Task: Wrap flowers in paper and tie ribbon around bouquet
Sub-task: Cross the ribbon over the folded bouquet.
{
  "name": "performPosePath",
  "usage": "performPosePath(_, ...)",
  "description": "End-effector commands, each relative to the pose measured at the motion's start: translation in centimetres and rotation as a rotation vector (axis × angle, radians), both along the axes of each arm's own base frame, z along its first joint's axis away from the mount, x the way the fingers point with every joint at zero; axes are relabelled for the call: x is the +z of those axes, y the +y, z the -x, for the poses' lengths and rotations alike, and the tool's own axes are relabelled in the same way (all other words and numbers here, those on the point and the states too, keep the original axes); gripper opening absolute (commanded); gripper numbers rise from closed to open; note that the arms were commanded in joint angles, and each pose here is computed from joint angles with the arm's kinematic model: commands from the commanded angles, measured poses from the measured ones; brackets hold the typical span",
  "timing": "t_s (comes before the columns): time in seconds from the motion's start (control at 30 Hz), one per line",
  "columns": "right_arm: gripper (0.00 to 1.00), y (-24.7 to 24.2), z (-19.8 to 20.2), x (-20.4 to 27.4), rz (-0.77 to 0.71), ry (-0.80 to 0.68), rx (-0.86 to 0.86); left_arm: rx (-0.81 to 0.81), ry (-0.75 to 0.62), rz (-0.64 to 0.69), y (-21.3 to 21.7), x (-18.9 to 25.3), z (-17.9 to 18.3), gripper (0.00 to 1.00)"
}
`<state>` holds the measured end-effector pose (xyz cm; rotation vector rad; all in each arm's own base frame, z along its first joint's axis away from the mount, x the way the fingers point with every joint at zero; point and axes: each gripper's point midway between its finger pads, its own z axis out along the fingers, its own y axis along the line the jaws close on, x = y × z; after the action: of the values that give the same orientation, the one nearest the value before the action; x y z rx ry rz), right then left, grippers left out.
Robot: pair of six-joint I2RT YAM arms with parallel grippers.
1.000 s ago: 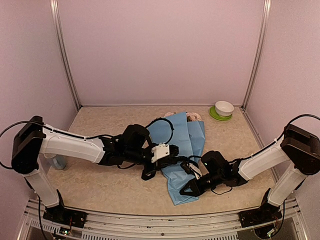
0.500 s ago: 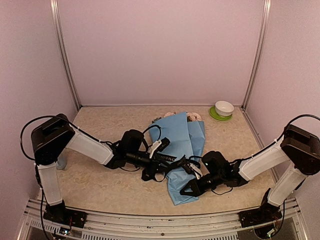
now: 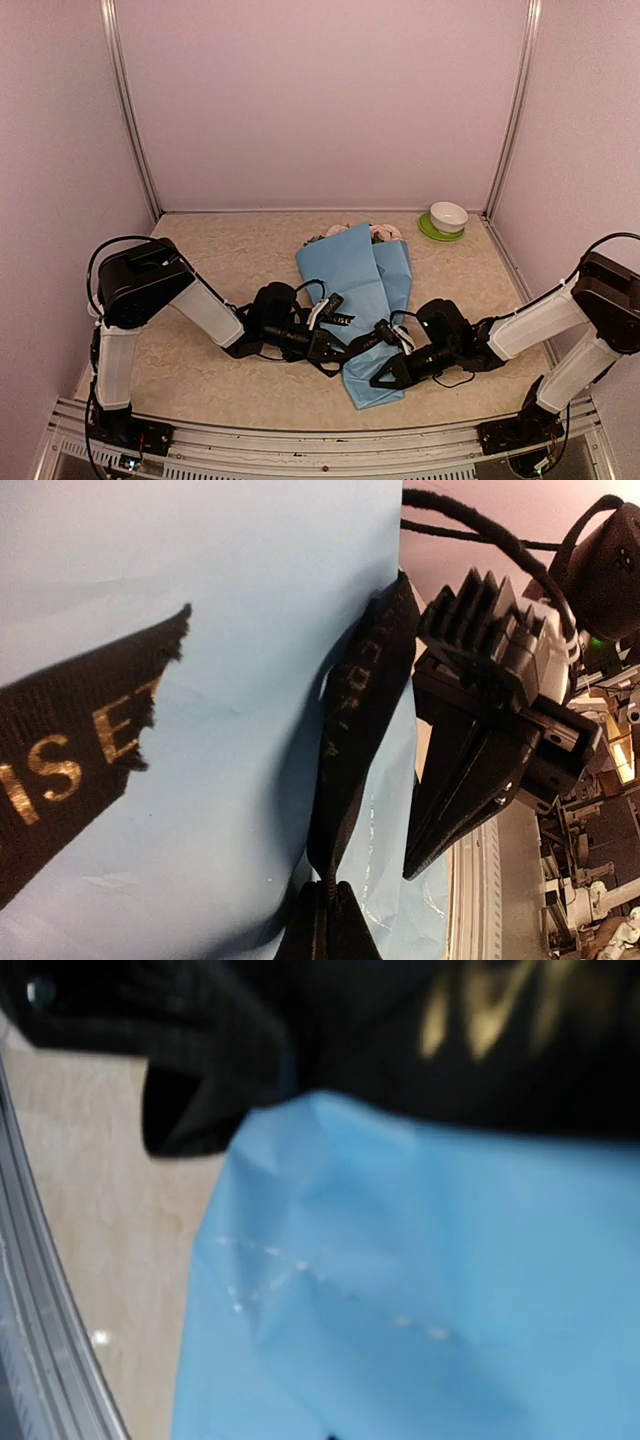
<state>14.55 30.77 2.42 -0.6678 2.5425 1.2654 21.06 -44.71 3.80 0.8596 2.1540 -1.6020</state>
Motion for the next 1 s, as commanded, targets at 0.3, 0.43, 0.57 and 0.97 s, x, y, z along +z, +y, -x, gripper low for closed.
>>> performPosePath(0.3, 0.09, -3.4, -5.6, 3.2, 0.008, -0.004, -0.256, 0.019, 0.002, -0.029, -0.2, -1.0, -0.1, 0.00)
performPosePath(0.43, 0.15, -3.5, -7.6, 2.9, 0.007, 0.000, -0.303, 0.006, -0.002, -0.034, -0.7, -1.3, 0.1, 0.00)
performPosePath(0.57, 0.11, -2.9, -8.9, 2.8, 0.008, -0.012, -0.315, -0.005, -0.003, -0.028, -1.0, -1.1, 0.4, 0.00)
performPosePath(0.97, 0.35, -3.6, -9.3, 2.4, 0.025, -0.007, -0.370, -0.067, -0.043, 0.018, -2.4, 0.4, 1.7, 0.00)
